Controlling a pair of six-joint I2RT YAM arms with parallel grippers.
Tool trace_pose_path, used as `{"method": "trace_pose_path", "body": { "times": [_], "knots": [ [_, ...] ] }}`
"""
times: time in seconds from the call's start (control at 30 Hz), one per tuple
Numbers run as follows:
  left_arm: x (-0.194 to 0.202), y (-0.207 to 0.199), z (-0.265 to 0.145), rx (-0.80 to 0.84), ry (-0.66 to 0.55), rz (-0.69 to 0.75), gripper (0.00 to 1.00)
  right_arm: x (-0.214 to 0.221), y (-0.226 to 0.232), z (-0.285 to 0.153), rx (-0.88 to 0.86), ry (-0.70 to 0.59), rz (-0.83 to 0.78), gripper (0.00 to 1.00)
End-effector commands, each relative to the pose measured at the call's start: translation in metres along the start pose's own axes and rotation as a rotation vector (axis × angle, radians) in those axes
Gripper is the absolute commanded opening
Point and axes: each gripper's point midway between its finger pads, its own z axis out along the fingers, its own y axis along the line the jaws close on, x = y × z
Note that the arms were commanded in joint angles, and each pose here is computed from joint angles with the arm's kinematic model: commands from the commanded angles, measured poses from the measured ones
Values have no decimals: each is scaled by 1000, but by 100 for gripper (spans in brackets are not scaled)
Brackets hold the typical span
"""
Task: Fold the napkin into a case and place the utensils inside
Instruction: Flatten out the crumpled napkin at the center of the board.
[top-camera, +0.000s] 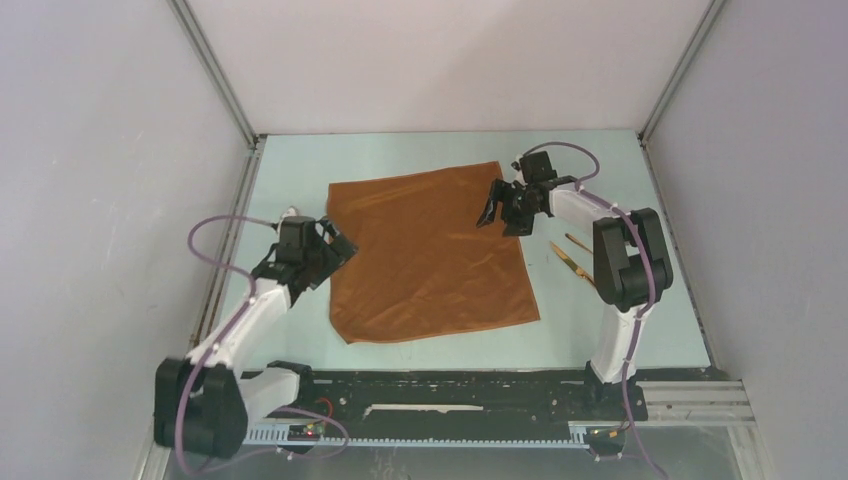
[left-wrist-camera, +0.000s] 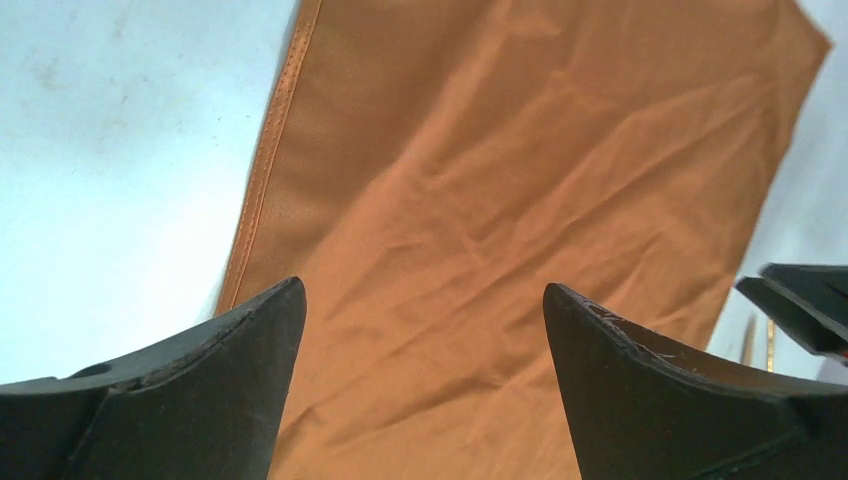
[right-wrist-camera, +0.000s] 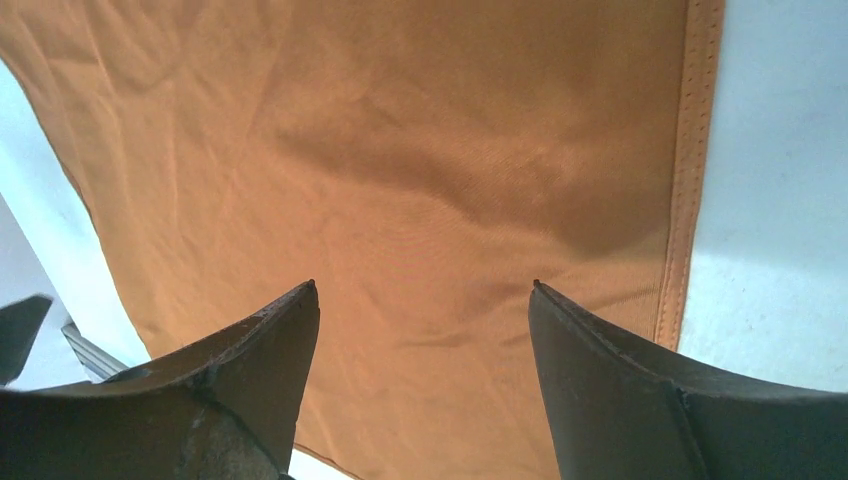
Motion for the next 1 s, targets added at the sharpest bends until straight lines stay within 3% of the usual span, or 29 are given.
{"method": "trace_pose_path", "body": {
  "times": [0.0, 0.17, 0.33, 0.5, 0.6, 0.8, 0.97],
  "knots": [
    [13, 22, -22, -44, -4, -16, 96, -15, -15, 11, 16, -43, 52, 84],
    [53, 56, -22, -103, 68, -117, 100, -22, -37, 8, 87, -71, 88, 83],
    [74, 71, -15, -151, 151, -82, 100, -22, -26, 1, 76, -86, 47, 82],
    [94, 57, -6, -69, 268, -74, 100, -18, -15, -1, 58, -89, 33, 81],
    [103, 33, -20, 13, 343, -96, 98, -15, -9, -1, 51, -84, 20, 80],
    [69, -43, -95, 264, 208, -112, 100, -7, 10, -7, 38, -80, -22, 79],
    [37, -11, -127, 33, 81, -134, 100, 5, 21, -12, 47, -72, -59, 79]
  ]
}}
